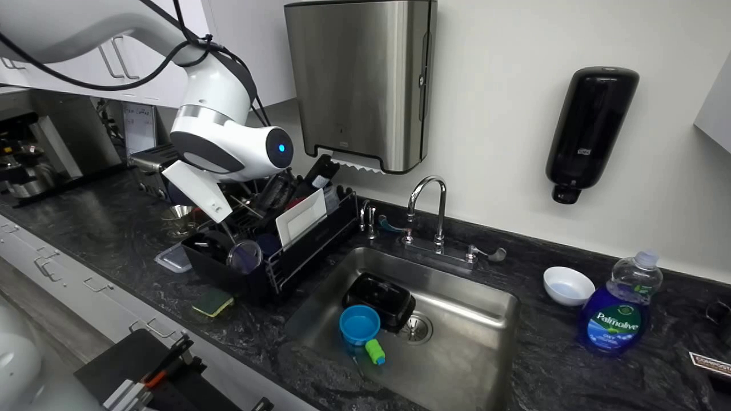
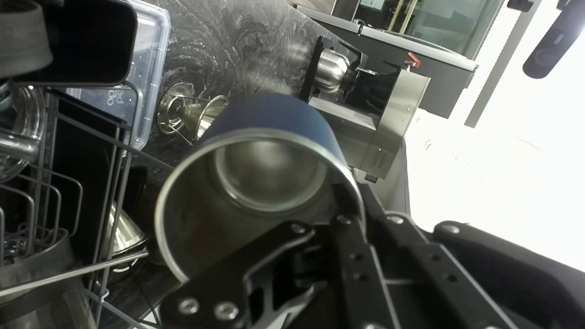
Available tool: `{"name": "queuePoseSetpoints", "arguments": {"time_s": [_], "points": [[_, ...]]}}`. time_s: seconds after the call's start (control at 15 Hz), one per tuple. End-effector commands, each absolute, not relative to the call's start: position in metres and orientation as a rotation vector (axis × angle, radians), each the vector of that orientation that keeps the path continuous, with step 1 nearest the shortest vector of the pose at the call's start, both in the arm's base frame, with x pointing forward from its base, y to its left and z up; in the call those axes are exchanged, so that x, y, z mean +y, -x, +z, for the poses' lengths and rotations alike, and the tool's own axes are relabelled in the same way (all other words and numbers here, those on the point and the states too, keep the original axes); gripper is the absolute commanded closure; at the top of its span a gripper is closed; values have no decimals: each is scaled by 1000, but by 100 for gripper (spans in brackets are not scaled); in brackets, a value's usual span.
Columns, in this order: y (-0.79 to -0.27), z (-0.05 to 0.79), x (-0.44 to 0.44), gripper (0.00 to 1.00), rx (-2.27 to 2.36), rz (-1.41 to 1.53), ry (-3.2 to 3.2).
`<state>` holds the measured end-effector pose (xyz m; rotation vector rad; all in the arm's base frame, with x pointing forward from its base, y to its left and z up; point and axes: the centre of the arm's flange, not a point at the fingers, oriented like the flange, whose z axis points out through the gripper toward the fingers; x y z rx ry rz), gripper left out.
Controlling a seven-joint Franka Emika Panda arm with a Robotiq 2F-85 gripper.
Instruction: Put the blue cup in the sink on the dish rack
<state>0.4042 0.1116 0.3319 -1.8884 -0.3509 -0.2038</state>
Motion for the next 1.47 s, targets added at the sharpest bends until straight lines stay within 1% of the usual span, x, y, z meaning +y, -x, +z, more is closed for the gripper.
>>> {"name": "queuePoseSetpoints", "arguments": {"time_s": [0.0,1.4], "points": [[-412,330,109,98,-364,-205,1838],[-412,319,104,98,-343,-155,1816]]}}
